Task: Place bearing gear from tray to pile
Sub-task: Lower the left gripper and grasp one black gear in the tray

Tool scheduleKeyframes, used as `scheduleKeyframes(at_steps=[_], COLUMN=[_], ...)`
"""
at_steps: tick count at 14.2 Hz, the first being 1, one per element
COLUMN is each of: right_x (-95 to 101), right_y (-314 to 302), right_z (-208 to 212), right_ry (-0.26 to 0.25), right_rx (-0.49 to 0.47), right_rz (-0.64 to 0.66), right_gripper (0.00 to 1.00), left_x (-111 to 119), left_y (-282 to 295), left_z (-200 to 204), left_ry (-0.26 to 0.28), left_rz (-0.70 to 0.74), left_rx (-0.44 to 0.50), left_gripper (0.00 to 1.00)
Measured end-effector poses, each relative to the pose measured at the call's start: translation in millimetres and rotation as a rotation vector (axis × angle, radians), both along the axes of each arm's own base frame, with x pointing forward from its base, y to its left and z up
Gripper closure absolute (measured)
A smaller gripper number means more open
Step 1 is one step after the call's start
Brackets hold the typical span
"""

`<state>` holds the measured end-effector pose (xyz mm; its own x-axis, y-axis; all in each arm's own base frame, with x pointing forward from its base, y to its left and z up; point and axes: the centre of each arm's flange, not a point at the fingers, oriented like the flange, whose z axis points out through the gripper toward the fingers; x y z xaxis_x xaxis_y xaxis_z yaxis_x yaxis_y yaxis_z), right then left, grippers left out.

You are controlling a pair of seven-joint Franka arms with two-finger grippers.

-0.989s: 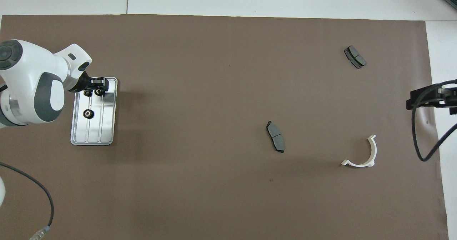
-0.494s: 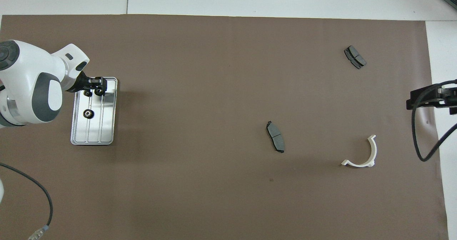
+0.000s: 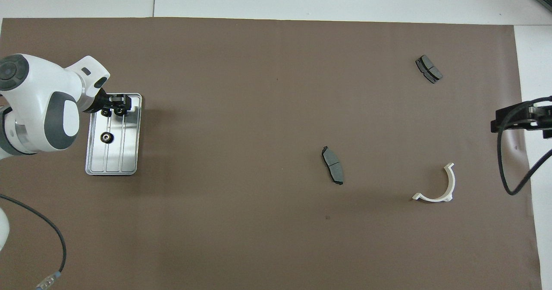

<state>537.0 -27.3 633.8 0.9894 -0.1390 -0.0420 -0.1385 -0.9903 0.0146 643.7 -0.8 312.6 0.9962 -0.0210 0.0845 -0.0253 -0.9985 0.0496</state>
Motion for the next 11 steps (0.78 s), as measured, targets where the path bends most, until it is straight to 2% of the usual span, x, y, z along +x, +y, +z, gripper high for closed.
scheduleKeyframes(at_steps=[11], right_x=[0.0], right_y=[0.0], right_z=[-0.4], right_ry=[0.001], right_rx=[0.0], right_rz=[0.0], right_gripper=[0.0], left_x=[0.0], left_y=[9.5], left_z=[-11.1], left_ry=[0.002], left_rz=[0.019], left_rx=[0.0], left_gripper=[0.47])
